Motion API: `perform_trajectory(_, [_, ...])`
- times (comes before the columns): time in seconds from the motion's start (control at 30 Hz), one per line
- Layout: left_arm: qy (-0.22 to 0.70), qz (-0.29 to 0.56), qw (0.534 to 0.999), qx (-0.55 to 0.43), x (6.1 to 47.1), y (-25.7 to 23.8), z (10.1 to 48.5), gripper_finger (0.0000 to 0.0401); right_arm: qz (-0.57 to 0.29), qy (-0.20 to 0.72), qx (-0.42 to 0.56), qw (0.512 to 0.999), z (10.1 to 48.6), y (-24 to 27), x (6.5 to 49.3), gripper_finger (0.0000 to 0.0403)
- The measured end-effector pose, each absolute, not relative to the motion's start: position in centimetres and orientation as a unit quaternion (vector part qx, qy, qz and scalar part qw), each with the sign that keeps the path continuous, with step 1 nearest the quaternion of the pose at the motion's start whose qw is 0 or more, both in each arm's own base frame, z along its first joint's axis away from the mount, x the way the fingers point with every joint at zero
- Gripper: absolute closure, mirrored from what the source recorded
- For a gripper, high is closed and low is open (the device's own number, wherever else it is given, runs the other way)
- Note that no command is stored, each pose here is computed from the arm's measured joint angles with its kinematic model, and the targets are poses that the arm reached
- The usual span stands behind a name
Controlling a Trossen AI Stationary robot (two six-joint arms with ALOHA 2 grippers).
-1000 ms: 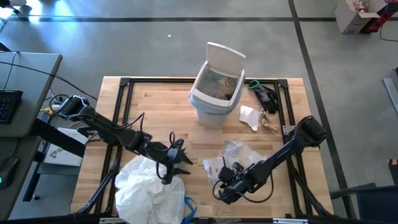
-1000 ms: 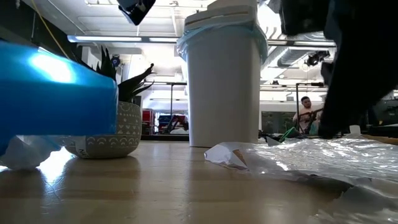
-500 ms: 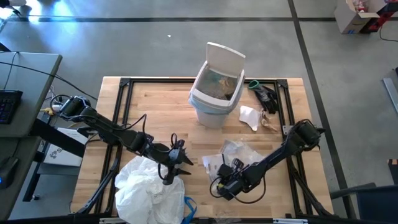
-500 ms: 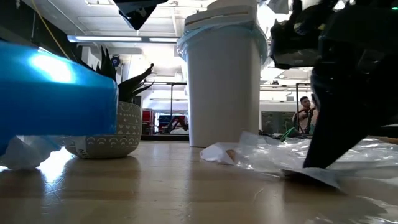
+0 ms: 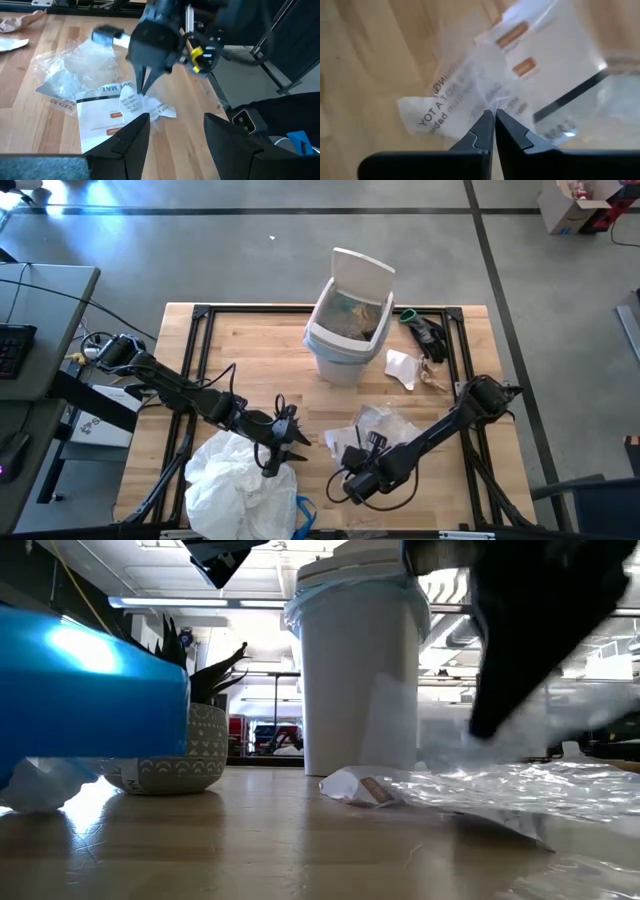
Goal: Place trash/remove bag and relplace
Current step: Put the transparent plastic into the trash bin
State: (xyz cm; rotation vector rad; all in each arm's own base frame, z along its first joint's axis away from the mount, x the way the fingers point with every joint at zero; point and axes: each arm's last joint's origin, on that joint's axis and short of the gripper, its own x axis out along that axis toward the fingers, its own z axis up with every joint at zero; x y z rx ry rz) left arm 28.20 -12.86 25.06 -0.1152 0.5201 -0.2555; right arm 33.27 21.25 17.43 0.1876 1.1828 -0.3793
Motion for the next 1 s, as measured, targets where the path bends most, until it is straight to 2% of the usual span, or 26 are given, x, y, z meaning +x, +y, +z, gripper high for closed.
perform_trajectory(0.53, [0.256,-0.124,0.957,-0.057,28.2,-12.8,25.1,0.0231,-0.209,0.453,-0.007,0.867,31.4,21.2,34.4,0.0403])
perform_trajectory(1.0, [0.256,-0.124,0.957,-0.057,28.2,-12.8,25.1,0.0231,-0.243,0.377,-0.066,0.891,38.5,17.4,35.0,0.0403])
